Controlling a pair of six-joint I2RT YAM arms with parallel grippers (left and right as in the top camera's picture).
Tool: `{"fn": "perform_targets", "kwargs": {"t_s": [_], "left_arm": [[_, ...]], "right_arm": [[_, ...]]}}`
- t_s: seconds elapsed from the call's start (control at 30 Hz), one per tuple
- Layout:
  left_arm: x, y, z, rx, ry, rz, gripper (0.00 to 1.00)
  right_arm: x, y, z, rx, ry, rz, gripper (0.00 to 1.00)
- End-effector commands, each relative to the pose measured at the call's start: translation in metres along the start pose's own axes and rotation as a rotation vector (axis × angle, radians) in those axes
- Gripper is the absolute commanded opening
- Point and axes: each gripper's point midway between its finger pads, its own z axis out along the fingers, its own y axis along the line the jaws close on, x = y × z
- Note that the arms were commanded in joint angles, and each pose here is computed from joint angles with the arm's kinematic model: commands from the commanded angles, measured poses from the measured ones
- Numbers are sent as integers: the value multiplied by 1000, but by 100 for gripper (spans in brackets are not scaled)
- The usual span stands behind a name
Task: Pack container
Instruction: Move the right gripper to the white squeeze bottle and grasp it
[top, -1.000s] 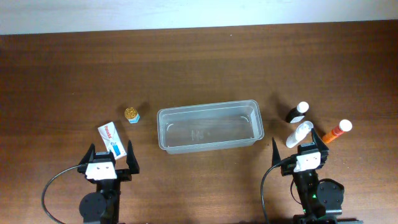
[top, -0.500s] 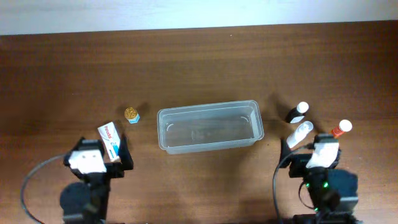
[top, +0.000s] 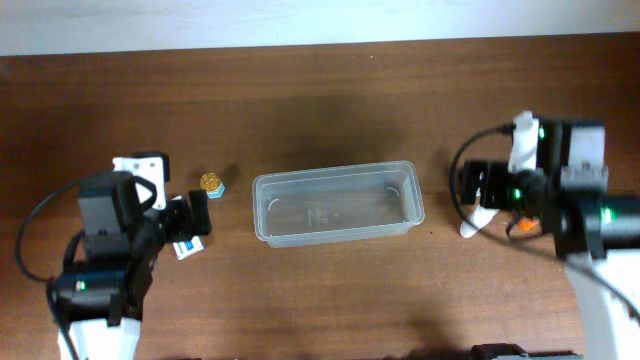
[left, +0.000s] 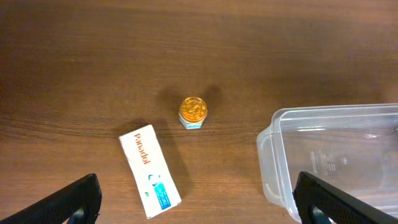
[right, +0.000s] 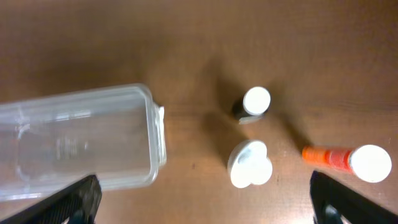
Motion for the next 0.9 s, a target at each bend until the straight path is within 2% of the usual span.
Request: {"fn": "perform_targets", "kwargs": {"t_s": [0.0, 0.17, 0.43, 0.73, 0.8, 0.87], "left_arm": [[0, -5, 4, 32, 29, -12, 99], [2, -5, 6, 31, 44, -13, 100], [3, -5, 6, 31, 47, -13, 99], [3, -5, 6, 31, 47, -13, 99], [3, -5, 6, 31, 47, -13, 99], [3, -4, 6, 31, 47, -13, 99]], "right_arm": [[0, -12, 16, 34, 78, 150, 98], [24, -28, 48, 32, 262, 271, 100], [52, -36, 84, 66, 463, 322, 98], [85, -46, 114, 85, 536, 378, 98], [84, -47, 114, 84, 531, 377, 95], [83, -47, 115, 87, 526, 377, 86]]}}
